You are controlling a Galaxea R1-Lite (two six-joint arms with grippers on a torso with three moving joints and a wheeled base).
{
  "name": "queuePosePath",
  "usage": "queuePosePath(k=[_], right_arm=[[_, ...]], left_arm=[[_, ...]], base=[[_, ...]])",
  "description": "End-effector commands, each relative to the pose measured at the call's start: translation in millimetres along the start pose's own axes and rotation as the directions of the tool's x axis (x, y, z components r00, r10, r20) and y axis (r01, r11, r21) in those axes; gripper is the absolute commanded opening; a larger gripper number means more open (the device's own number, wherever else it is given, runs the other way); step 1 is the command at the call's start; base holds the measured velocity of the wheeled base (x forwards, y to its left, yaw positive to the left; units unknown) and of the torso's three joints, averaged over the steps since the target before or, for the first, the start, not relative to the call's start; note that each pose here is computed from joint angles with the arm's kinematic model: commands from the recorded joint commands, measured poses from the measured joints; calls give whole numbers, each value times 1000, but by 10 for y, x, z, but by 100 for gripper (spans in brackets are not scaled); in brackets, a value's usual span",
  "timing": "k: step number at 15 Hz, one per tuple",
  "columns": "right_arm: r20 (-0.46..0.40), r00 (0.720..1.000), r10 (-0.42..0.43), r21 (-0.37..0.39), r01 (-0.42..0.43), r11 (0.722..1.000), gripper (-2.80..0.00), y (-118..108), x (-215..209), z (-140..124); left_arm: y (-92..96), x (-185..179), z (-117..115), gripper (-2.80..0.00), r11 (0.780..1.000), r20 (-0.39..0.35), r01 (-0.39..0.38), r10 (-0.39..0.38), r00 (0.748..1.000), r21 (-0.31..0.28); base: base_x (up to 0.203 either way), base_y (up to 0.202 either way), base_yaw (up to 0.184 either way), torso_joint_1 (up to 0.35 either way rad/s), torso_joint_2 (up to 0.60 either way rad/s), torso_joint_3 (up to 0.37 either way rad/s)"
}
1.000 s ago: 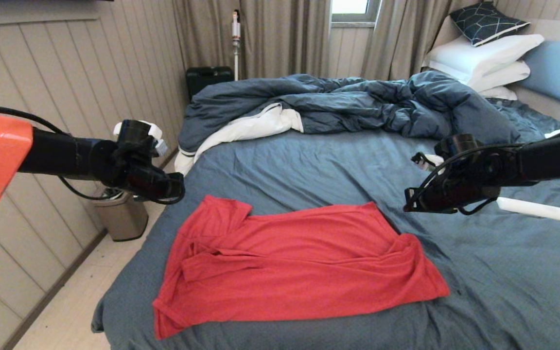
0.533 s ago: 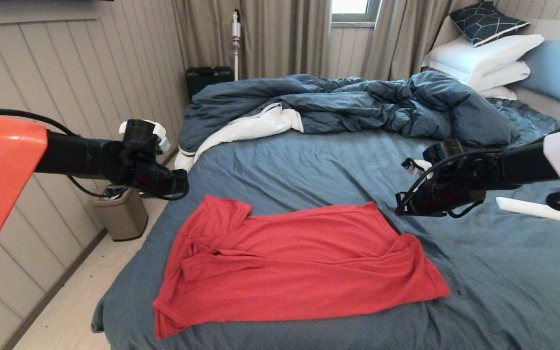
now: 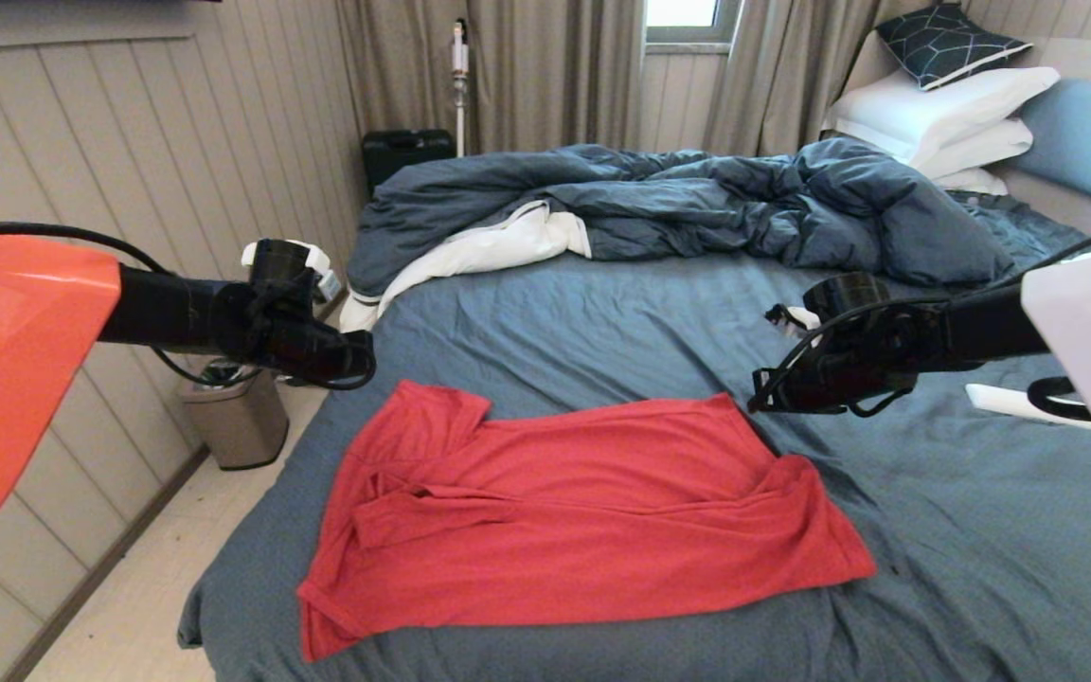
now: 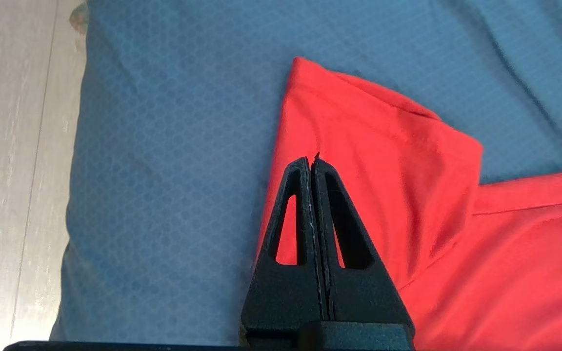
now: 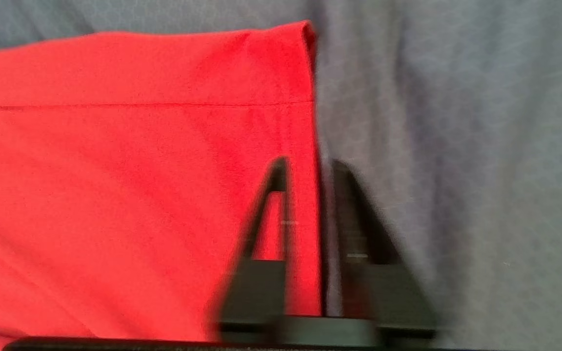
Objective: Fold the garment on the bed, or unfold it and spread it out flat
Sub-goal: Fold the red T-shirt
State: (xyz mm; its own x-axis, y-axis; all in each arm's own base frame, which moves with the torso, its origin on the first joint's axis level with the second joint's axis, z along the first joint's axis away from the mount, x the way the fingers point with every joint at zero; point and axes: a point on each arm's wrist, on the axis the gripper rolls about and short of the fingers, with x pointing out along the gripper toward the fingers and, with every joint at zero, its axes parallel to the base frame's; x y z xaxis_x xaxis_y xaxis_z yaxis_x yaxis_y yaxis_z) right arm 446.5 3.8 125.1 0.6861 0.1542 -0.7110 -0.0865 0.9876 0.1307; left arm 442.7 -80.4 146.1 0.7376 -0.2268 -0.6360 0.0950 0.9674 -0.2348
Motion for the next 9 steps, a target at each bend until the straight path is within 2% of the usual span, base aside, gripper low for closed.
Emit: queuePosePath(k=[1,4,9], right_arm=[[-6,1000,-1,-6,1,1000,0,31,108,-36],[71,997,-18,-29,20,999,0,86,159,67],[58,997,-44,-42,46,998,0,158,546,32]], left_arm=[[0,-22,-10,-280,1000,5,1,-1,1000,-2],[18,-40,-73,-280,1000,15,4,-3,1000,-3],[9,-32,-85,-280,1000,27,11,-11,1000,1]], base=[[0,0,0,0,0,0],[0,0,0,0,0,0],[0,0,0,0,0,0]])
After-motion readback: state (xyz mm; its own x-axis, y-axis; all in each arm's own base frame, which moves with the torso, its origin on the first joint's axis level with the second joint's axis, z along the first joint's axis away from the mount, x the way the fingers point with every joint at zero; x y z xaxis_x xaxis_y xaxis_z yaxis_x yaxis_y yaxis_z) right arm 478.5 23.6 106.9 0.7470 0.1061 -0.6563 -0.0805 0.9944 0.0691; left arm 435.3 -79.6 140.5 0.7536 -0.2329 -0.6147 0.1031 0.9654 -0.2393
